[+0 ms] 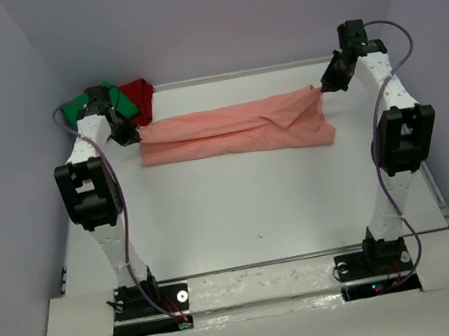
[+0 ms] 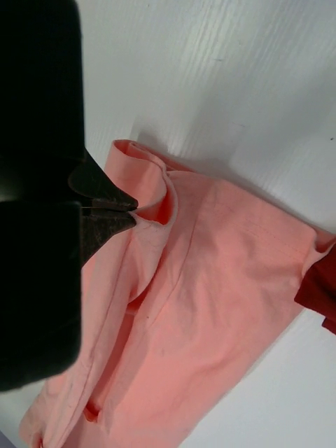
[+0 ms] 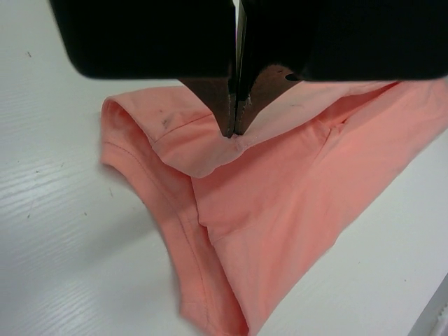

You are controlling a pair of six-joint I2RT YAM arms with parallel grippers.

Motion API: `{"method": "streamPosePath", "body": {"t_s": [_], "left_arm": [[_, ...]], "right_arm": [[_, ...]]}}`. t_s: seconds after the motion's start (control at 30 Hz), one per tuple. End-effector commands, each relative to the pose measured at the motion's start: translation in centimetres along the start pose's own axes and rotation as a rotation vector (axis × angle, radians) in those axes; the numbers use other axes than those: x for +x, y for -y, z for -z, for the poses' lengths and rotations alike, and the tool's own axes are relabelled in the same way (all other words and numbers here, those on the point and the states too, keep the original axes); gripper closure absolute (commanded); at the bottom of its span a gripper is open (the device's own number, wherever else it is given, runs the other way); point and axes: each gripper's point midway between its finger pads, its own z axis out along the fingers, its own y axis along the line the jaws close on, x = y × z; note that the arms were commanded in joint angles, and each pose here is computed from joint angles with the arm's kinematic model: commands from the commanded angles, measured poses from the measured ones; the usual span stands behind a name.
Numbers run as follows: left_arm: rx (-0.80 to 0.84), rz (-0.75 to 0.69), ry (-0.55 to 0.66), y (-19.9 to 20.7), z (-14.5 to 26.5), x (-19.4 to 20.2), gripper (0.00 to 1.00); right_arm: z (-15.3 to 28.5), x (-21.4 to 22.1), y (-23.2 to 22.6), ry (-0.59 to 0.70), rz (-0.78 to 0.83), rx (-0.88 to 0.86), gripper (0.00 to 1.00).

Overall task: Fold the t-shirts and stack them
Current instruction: Fold the other side of the tshirt into a rectangle

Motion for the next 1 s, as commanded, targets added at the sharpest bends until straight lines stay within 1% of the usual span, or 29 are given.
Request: {"method": "streamPosePath", "body": {"t_s": [0.0,0.17,0.27,0.7,0.97], "left_arm": [[0.005,-0.035,0.018,1.1,0.8,-0.8,1.0],[0.005,-0.045,0.009,1.7,0.4,-0.7,1.0],[0.003,-0.045,0.008,1.8,0.3,-0.7,1.0],[-0.017,-0.051,0.0,1.2,-0.5,-0.6,1.0],[-0.025,-0.05,0.002,1.2,-1.0,-0.9,1.0]], "right_arm": [[0.8,-3.1,0.0,0.085,0.006,0.001,1.0],[0.3,-3.8,-0.1,0.088,0.007,-0.008,1.0],[-0.6,-3.6,-0.9,0.058,0.005,-0.044,1.0],[-2.9,-4.2,-2.6,0.039,0.026,-0.11,1.0],[-4.4,-4.2,-2.7,0.032,0.036,-0.122,1.0]]}}
